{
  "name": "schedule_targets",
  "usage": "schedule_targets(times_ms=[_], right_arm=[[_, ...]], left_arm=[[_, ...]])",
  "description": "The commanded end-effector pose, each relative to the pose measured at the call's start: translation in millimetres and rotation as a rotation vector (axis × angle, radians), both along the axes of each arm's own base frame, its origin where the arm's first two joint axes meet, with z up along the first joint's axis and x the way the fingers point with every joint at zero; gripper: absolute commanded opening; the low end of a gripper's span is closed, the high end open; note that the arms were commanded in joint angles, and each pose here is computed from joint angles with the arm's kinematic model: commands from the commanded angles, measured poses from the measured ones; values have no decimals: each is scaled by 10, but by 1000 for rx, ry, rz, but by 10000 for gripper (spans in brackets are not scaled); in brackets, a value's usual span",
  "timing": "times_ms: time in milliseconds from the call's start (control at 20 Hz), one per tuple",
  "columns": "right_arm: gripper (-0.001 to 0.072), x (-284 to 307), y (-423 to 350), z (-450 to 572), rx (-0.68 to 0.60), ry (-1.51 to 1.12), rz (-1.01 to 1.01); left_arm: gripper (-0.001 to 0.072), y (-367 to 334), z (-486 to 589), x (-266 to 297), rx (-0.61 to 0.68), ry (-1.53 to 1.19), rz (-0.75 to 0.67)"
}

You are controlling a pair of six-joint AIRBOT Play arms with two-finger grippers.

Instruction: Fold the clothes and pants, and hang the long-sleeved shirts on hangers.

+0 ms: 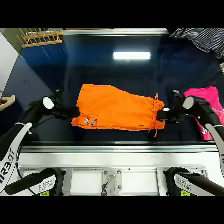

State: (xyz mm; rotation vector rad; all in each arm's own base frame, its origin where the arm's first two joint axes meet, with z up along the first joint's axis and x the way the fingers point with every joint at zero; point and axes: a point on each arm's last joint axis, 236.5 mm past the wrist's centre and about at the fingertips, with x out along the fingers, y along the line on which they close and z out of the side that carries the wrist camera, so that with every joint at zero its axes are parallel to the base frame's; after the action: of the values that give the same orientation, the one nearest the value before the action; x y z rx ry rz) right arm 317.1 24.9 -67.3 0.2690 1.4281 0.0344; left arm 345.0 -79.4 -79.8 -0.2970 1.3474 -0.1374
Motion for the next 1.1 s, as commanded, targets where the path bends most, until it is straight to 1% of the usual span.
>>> schedule_targets(times_ms=[0,100,150,200,250,400,550,700,850,900,1000,1050], right_arm=[[550,-41,-118,376,50,-54,31],[550,-112,-376,406,72,-52,-14],[550,-95,-454,386,112,-69,-45],[550,-44,-482,354,169,-93,-80],[551,9,-496,295,230,-105,-121],[551,151,-517,-43,371,-93,-238],[550,272,-307,-293,506,-51,-286],[538,282,-49,-487,555,11,-278],[529,375,215,-510,577,7,-258],[485,402,293,-507,575,1,-246],[284,448,427,-499,575,-10,-229],[220,474,471,-497,574,-18,-227]], left_arm=[[443,15,516,64,-23,-49,-20],[436,2,809,74,-28,-120,-24],[267,-29,912,61,-29,-148,-31],[43,-89,1004,44,-32,-175,-47],[6,-167,1072,32,-35,-198,-68],[6,-485,1143,-19,-57,-223,-119],[6,-815,1042,-91,-67,-208,-199],[6,-1055,961,-50,-87,-216,-199],[6,-1193,908,-11,-104,-221,-182],[6,-1228,880,-16,-104,-218,-189],[6,-1306,793,-61,-105,-190,-195],[6,-1339,746,-80,-102,-179,-204]])
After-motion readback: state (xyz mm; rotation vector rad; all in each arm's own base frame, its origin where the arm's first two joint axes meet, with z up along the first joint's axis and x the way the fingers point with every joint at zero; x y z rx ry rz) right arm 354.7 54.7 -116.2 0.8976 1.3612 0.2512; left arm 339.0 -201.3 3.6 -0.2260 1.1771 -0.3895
